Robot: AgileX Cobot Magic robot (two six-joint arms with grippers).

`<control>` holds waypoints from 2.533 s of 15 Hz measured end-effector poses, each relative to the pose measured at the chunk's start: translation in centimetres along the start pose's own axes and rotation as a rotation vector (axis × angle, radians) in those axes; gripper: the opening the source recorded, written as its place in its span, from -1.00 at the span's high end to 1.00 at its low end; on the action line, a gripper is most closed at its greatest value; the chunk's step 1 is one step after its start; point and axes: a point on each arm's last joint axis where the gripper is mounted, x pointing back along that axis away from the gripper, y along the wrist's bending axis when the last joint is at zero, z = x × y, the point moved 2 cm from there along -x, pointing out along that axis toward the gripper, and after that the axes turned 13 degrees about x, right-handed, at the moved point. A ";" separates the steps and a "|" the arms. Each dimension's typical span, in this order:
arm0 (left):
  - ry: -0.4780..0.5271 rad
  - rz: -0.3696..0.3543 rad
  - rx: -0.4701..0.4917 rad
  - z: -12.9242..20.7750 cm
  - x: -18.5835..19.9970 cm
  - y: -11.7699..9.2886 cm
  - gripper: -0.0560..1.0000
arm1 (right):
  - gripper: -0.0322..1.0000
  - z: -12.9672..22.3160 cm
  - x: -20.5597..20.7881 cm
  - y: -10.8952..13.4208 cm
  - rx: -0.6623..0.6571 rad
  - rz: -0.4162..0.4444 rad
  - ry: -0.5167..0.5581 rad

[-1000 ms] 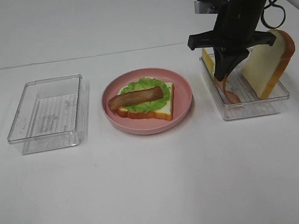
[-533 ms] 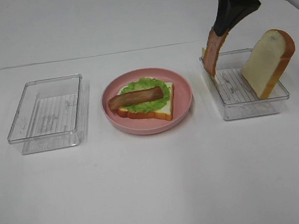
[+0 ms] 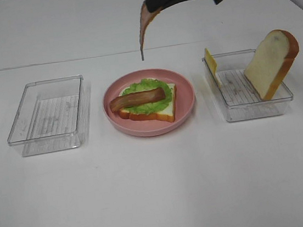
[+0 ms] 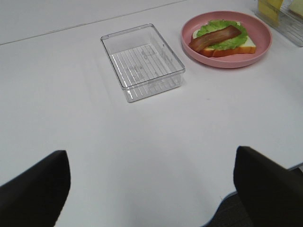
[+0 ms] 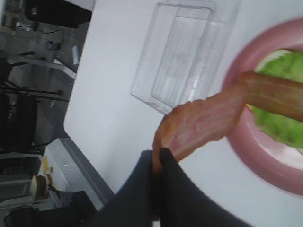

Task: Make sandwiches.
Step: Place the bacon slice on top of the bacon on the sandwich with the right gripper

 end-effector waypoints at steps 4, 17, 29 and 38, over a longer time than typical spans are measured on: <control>0.000 0.000 0.000 0.0 0.0 0.0 -0.77 | 0.94 -0.3 -5.7 -1.7 -0.049 -0.052 -0.045; 0.000 0.000 0.000 0.0 0.0 0.0 -0.77 | 0.94 0.3 -11.6 -8.1 -0.278 -0.018 -0.150; 0.000 0.000 0.000 0.0 0.0 0.0 -0.77 | 0.94 2.5 -9.9 -10.2 -0.253 0.291 0.060; 0.000 0.000 0.000 0.0 0.0 0.0 -0.77 | -0.51 3.8 -9.5 -10.6 -0.254 0.347 0.169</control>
